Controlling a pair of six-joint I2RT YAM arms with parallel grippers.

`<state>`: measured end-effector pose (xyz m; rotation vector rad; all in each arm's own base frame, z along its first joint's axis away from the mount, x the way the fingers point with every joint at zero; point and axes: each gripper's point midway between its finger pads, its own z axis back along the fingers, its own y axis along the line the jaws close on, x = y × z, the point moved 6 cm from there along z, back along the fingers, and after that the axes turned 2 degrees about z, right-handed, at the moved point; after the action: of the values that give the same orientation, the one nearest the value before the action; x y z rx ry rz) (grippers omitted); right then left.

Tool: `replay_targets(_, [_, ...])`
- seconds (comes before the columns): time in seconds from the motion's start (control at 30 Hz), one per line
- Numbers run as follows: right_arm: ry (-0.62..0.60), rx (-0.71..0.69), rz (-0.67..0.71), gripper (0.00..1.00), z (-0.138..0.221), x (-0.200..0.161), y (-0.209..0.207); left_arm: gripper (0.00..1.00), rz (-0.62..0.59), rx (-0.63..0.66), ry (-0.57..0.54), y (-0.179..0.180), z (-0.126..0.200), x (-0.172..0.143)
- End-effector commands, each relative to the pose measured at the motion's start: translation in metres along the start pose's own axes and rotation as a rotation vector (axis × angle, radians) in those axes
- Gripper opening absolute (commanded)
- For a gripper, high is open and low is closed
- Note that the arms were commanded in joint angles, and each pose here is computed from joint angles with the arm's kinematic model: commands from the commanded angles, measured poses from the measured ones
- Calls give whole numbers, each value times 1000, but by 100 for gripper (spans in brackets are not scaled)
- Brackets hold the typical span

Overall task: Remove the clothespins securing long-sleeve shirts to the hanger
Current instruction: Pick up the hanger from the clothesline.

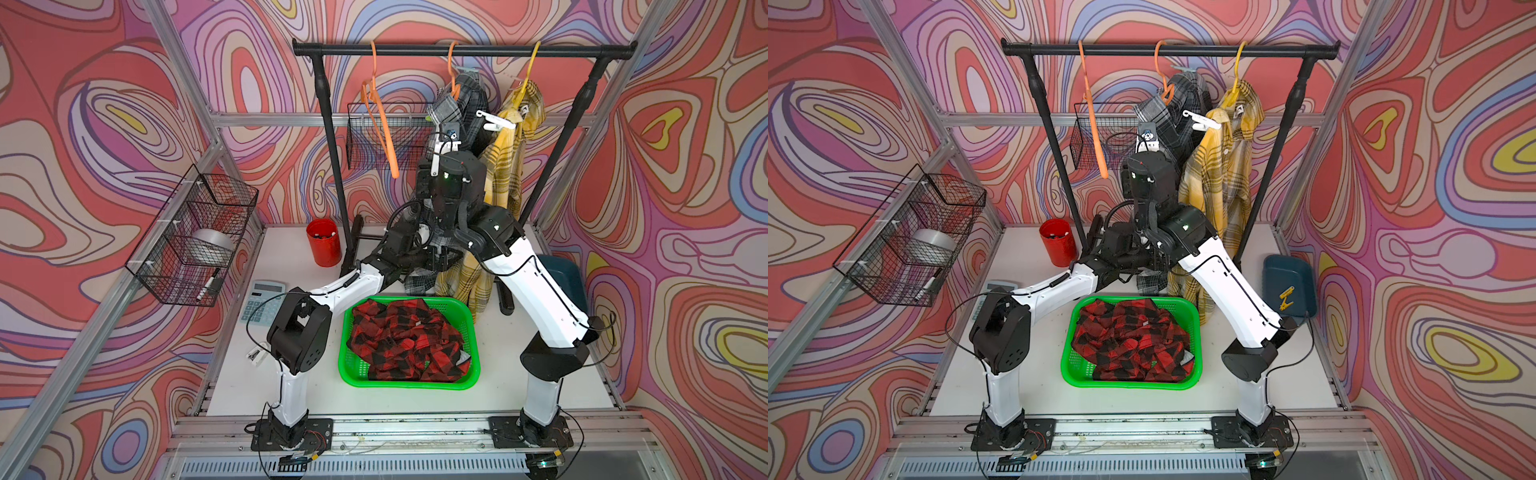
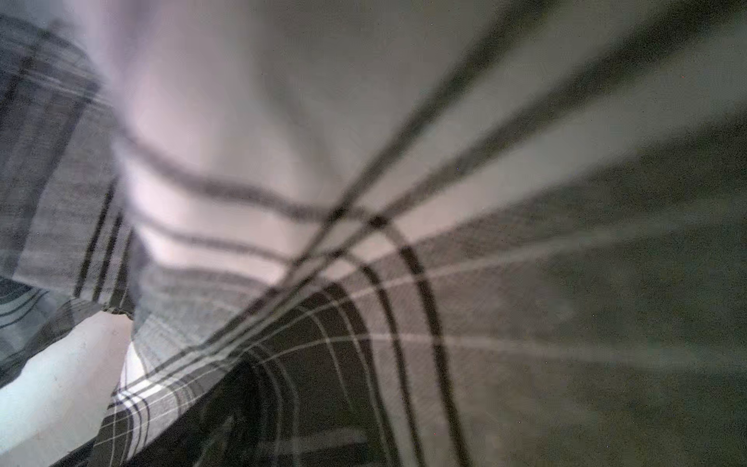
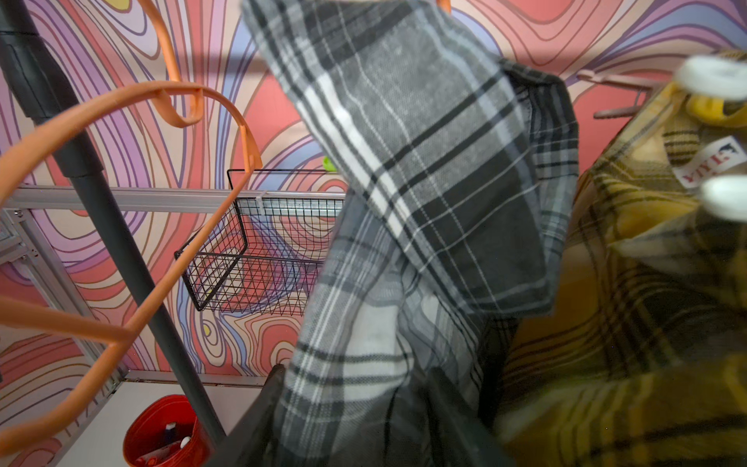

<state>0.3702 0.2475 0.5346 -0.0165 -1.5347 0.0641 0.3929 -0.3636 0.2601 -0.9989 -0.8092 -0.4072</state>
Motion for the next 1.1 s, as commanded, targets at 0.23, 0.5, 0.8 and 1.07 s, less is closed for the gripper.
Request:
replay_targets(0.23, [-37,-80,-3,80,20,18,-31,96,-17,2,13,-2,-5,-4])
replay_targets(0.5, [-63,-98,14,79,14,29,-28,96,3,4,24,2,-8,-10])
replay_targets(0.8, [-39,-124,23,51,6,24,-39,96,-4,17,18,3,-5,-11])
replay_targets(1.07, [-26,-84,33,29,3,19,-36,96,-21,37,-8,0,3,-6])
